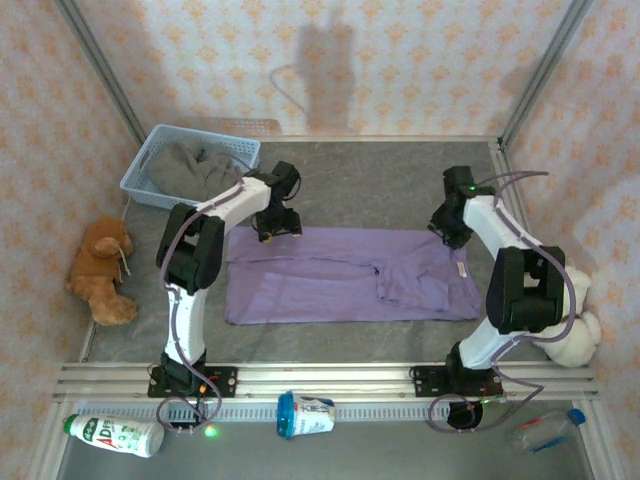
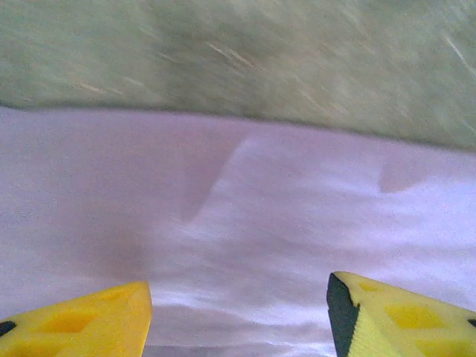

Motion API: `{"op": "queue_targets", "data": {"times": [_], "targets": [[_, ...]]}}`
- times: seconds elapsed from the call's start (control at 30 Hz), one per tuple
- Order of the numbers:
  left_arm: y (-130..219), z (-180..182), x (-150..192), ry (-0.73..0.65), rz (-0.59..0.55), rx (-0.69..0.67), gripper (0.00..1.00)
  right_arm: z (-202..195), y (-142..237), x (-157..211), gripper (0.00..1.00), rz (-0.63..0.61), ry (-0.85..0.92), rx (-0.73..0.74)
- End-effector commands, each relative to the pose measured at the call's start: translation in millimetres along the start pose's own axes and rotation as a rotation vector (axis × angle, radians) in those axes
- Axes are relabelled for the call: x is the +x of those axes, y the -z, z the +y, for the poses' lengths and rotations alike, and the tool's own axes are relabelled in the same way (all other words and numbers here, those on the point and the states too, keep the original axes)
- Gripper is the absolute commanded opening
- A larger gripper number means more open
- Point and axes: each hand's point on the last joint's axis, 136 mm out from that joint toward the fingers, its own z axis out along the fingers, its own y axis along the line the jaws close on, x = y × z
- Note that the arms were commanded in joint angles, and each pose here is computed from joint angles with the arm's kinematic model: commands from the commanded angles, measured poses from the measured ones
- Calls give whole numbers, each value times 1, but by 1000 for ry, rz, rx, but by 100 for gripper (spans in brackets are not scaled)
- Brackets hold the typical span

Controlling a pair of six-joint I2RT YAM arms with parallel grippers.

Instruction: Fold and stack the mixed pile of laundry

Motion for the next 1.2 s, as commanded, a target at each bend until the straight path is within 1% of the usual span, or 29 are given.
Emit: {"op": "queue_targets", "data": {"times": [0.0,0.1,0.13,0.2,0.23,0.33,0.43,0.57,0.63,0.67,0.7,0.73,0.77,0.87,0.93,1.03,1.17], "targets": [[-23,-4,7,44,48,18,64,3,-27,9,42,58,-88,-24],[-33,-2,-7,58,18,-24,64,13,-44,2,43,57,-96,-37],[-35,-3,-13,56,7,-36,64,16,-49,-2,46,56,-93,-36],[-41,-4,-25,58,-15,-62,64,22,-57,-12,48,41,-89,-25],[-46,-4,-32,61,-25,-79,64,23,-61,-18,51,30,-93,-11],[-58,-6,-54,75,-43,-108,64,30,-73,-36,51,24,-110,-3],[-67,-9,-78,96,-53,-108,64,48,-81,-56,51,14,-89,-43],[-55,-16,-109,98,-86,-79,64,72,-78,-85,55,5,-28,-78],[-39,-29,-124,70,-112,-10,66,84,-66,-96,59,-9,-12,-104],[-31,-38,-126,49,-116,33,69,88,-59,-98,61,-17,-9,-115],[-20,-47,-128,29,-120,72,75,90,-49,-101,64,-28,-8,-125],[-8,-56,-127,19,-122,108,78,90,-41,-101,66,-32,-4,-131],[1,-63,-124,-21,-125,133,79,89,-33,-100,68,-37,-2,-135],[31,-87,-107,-70,-128,221,80,80,-12,-88,70,-33,12,-139],[47,-106,-88,-88,-131,284,79,63,-3,-76,70,-24,26,-103],[54,-135,-57,-87,-103,392,79,33,5,-54,69,-10,43,-31],[49,-170,-16,-123,-53,467,76,-6,12,-29,68,-4,52,51]]}}
